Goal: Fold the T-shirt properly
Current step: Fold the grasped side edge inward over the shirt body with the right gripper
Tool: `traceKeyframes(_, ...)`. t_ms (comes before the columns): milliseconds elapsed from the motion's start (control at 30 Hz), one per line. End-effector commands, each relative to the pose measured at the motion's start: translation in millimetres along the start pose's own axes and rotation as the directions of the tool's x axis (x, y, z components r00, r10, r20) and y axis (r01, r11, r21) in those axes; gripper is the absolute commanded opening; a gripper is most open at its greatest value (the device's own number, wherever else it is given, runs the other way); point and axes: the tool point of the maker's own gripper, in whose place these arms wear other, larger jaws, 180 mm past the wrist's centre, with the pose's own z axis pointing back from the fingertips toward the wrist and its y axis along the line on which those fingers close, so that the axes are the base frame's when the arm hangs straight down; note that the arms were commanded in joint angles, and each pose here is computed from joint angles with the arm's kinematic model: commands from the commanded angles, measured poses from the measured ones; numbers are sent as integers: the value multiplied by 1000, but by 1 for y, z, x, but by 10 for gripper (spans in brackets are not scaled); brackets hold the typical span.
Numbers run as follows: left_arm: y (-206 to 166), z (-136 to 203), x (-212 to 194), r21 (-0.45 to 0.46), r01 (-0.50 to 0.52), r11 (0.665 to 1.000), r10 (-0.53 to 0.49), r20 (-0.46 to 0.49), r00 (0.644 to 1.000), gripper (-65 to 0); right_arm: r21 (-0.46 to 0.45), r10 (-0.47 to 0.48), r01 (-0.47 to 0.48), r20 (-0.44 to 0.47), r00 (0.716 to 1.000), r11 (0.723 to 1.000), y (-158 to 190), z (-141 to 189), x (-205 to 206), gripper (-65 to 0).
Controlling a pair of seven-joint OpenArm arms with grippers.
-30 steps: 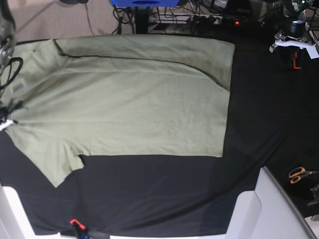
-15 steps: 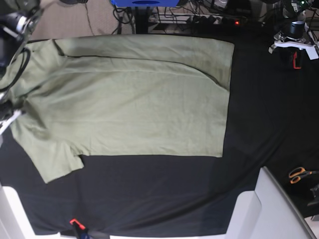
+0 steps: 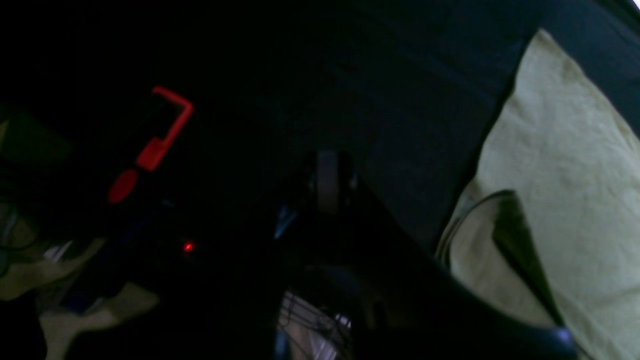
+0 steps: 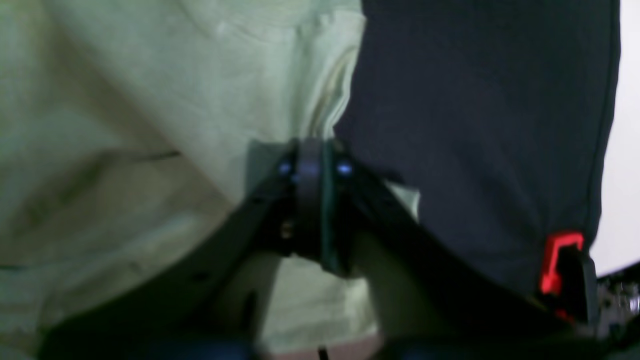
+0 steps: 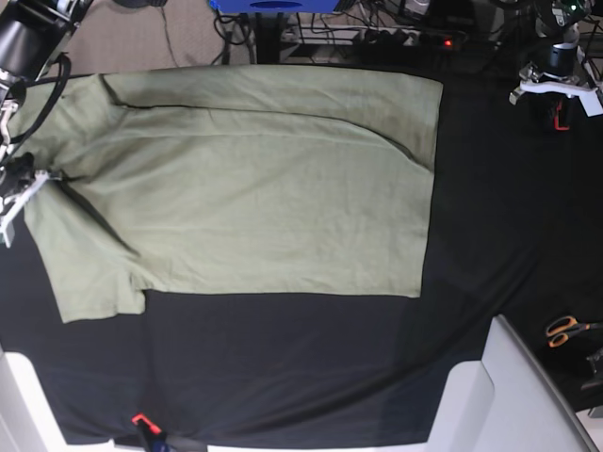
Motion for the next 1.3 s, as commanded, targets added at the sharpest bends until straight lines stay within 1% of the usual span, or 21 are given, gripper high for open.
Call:
traceKeyframes(0,1,3,11,-5,12,1000,-12,35,999,-650,-24,6,-6,25,1000,1000,-9,7,14,-486)
traceKeyframes(67,1,3,11,-5,12,1000,-12,35,999,-650,-34,10,-9,27,1000,999,-12,11,18,-341)
traceKeyframes(133,1,3,11,-5,12,1000,-12,35,999,-650,-50,15,-12,55,998,999,-15,17,26,-239)
traceKeyframes(167,1,3,11,-5,12,1000,-12,35,999,-650,-60,13,-9,81,997,998,-18,21,36,-207)
traceKeyframes(200,1,3,11,-5,12,1000,-12,35,999,-650,-63,12,-5,101,995,998,-19,24,45,-201)
traceKeyframes(300,1,3,11,-5,12,1000,-12,35,999,-650,-63,3,8,167,986,998,-22,28,77,-213)
traceKeyframes(367,1,3,11,-5,12,1000,-12,35,999,-650,-38,-17,25,191,982,999,-21,22,93,-218)
traceKeyframes(400,1,3,11,-5,12,1000,-12,35,999,-650,-22,-32,37,191,981,999,-24,15,101,-218)
traceKeyframes(467,1,3,11,-5,12,1000,-12,35,999,-650,34,-71,66,157,985,997,-21,-4,107,-218)
traceKeyframes(533,2,3,10,-2,14,1000,-14,33,999,-650,96,-121,109,134,984,989,-19,-24,111,-218)
traceKeyframes(567,4,4,10,2,14,1000,-14,34,999,-650,128,-144,127,134,980,984,-16,-34,112,-218)
traceKeyframes(633,4,4,10,2,15,1000,-15,32,999,-650,164,-188,164,142,972,973,-15,-47,112,-218)
traceKeyframes(733,4,5,10,4,15,1000,-15,33,999,-650,205,-246,212,159,956,956,-16,-59,114,-218)
traceKeyframes(767,5,5,10,7,22,1000,-23,30,999,-650,202,-269,235,159,950,951,-20,-62,113,-218)
traceKeyframes(867,7,3,7,27,76,997,-77,12,997,-650,158,-332,310,141,933,938,-31,-72,98,-218)
traceKeyframes(967,9,3,4,41,106,993,-106,0,994,-650,153,-347,325,158,924,933,-32,-75,95,-218)
traceKeyframes(1167,9,3,4,40,105,994,-105,0,994,-650,180,-358,337,101,928,924,-14,-84,78,-222)
traceKeyframes(1200,8,3,4,39,105,994,-105,0,994,-650,188,-354,332,97,930,924,-9,-85,78,-245)
traceKeyframes(1267,8,3,4,39,105,994,-105,0,994,-650,200,-349,327,85,933,923,3,-88,72,-315)
